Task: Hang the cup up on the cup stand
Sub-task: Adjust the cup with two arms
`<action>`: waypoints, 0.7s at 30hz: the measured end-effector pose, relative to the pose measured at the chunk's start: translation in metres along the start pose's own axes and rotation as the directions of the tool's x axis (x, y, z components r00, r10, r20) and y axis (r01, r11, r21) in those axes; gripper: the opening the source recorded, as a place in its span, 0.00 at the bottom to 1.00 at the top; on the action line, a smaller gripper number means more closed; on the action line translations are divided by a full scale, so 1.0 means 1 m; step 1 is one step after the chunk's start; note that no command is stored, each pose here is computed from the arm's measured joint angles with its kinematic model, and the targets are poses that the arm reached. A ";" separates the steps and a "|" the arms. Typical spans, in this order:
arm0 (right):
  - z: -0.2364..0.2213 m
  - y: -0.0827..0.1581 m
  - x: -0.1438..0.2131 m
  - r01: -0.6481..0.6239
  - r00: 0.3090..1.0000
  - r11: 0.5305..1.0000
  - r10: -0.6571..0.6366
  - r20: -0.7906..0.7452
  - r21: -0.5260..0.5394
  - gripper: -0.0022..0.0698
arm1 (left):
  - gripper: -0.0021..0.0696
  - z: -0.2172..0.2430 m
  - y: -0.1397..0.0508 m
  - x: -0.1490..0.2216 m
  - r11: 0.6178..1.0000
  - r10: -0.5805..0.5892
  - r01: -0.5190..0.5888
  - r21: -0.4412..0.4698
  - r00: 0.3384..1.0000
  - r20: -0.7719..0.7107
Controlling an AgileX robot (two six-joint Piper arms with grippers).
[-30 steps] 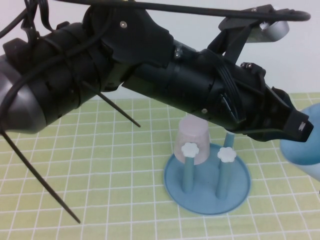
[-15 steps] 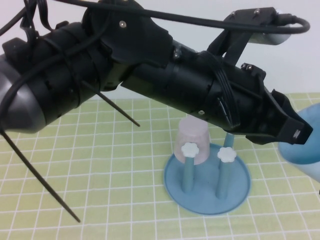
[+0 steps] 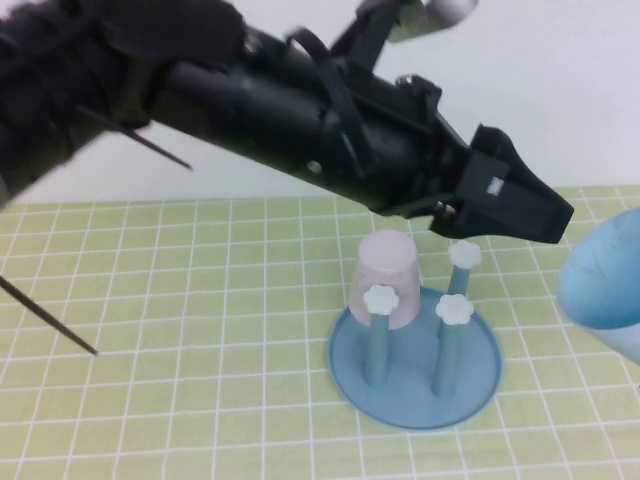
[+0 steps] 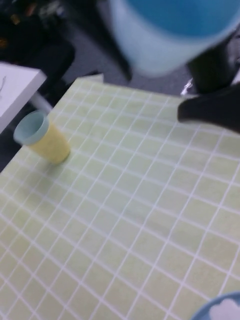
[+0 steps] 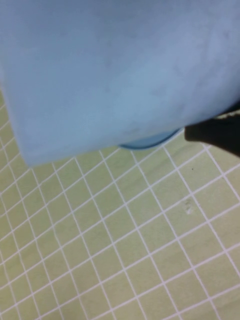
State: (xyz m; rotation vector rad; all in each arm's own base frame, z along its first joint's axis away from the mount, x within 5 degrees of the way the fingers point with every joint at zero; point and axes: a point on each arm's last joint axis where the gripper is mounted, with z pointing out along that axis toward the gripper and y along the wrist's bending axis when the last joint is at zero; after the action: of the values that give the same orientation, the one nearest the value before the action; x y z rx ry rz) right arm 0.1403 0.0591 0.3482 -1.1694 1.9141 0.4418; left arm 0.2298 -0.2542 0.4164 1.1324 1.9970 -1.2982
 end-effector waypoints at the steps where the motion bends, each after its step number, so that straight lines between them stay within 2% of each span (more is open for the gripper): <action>1: 0.000 0.000 0.000 0.000 1.000 1.000 0.000 -0.004 0.001 0.82 | 0.63 -0.003 -0.005 -0.001 0.999 0.024 -0.024 0.021 1.000 -0.017; 6: 0.002 -0.002 0.002 -0.008 1.000 1.000 0.008 -0.015 -0.003 0.82 | 0.63 -0.009 -0.035 -0.006 0.973 0.192 -0.183 0.142 0.980 -0.055; 10: 0.007 -0.007 0.004 -0.037 0.999 0.999 0.036 -0.031 -0.017 0.82 | 0.62 0.000 -0.059 -0.006 0.907 0.376 -0.363 0.212 0.926 -0.025; 13: 0.010 -0.010 0.005 -0.063 0.997 0.998 0.062 -0.038 -0.021 0.82 | 0.61 0.011 -0.071 -0.001 0.868 0.461 -0.441 0.229 0.886 -0.043; 18: 0.010 -0.010 0.005 -0.065 0.997 0.998 0.064 -0.042 -0.018 0.82 | 0.61 0.029 -0.070 0.002 0.852 0.514 -0.498 0.160 0.854 -0.078; 21: 0.010 -0.010 0.005 -0.067 0.997 0.998 0.066 -0.043 -0.018 0.82 | 0.61 0.037 -0.064 0.002 0.863 0.497 -0.482 0.152 0.863 -0.089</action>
State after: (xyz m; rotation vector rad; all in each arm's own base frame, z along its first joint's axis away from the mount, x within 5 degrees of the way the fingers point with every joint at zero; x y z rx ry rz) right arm 0.1527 0.0578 0.3394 -1.1385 1.9932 0.4758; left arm 0.1729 -0.2999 0.4305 1.6872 1.5644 -1.1088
